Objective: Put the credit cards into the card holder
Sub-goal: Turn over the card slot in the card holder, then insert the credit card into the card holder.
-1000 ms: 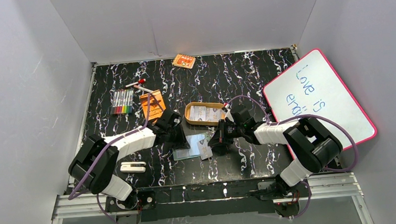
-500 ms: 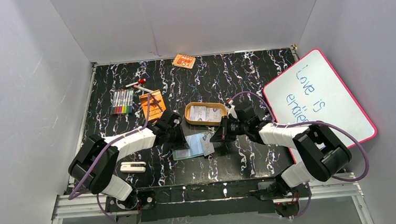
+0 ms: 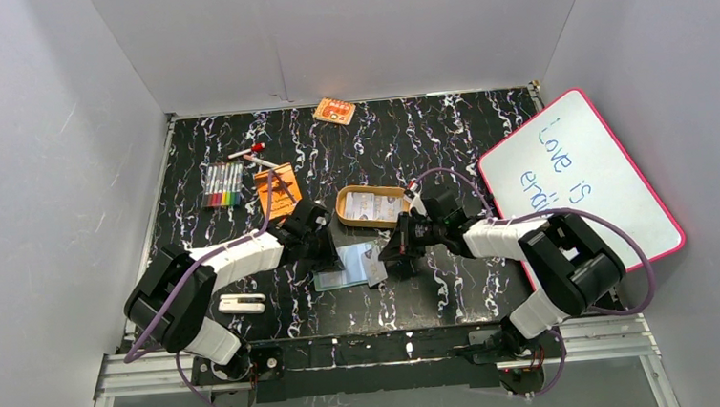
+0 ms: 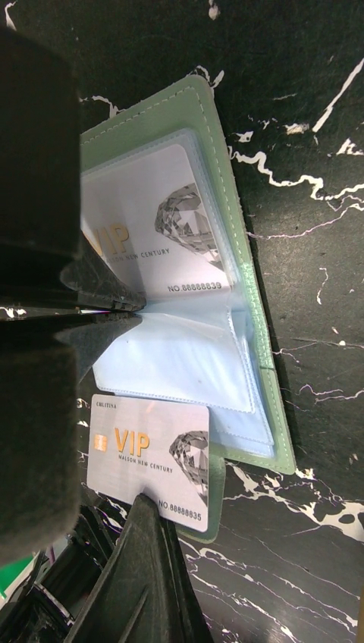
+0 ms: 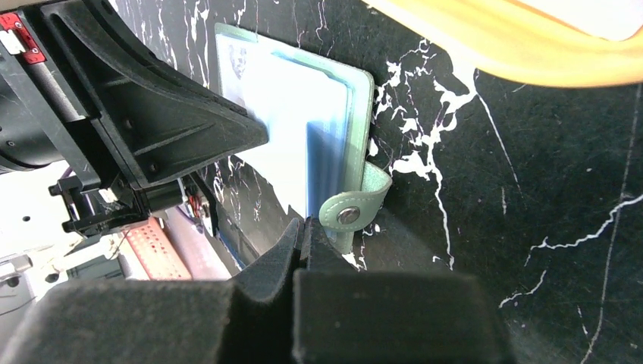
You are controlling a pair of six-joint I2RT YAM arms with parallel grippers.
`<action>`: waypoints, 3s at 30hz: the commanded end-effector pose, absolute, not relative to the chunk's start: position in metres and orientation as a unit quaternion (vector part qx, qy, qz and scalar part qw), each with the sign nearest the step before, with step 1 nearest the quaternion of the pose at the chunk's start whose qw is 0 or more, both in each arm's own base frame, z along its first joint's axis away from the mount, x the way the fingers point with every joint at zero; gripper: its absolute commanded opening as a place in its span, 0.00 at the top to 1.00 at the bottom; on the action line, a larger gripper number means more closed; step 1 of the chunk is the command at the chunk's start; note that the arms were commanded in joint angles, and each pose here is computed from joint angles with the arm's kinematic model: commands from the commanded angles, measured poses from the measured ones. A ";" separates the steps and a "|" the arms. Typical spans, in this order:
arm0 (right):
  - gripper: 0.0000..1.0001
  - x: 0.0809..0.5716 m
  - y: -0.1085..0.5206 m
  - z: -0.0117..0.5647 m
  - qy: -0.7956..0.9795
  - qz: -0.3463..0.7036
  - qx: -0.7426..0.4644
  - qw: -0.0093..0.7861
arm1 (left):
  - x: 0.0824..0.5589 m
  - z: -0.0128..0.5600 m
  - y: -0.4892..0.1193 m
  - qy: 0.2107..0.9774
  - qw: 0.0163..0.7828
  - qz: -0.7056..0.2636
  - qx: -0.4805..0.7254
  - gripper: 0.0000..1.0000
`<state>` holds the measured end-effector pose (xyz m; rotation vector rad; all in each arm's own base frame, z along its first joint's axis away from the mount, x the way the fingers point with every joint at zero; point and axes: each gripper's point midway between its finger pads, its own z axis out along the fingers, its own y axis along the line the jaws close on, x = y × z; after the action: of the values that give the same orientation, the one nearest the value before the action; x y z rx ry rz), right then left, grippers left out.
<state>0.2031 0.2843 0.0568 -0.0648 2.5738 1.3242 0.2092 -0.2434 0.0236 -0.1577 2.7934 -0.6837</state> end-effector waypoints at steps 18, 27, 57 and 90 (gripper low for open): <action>1.00 0.210 0.322 0.094 0.844 0.516 -0.073 0.130 | 0.214 0.068 -0.238 0.953 0.174 -0.242 -0.051 0.49; 1.00 0.208 0.342 0.094 0.843 0.517 -0.087 0.124 | 0.216 0.093 -0.223 0.946 0.215 -0.233 -0.063 0.43; 1.00 0.213 0.350 0.077 0.861 0.480 -0.059 0.159 | 0.206 0.034 -0.207 0.959 0.191 -0.192 -0.085 0.79; 1.00 0.218 0.345 0.062 0.868 0.476 -0.007 0.139 | 0.208 0.060 -0.194 0.952 0.225 -0.183 -0.096 0.67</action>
<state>0.2122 0.3445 0.0651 -0.0537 2.5260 1.3687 0.2019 -0.1961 0.0452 -0.2684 2.6664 -0.5132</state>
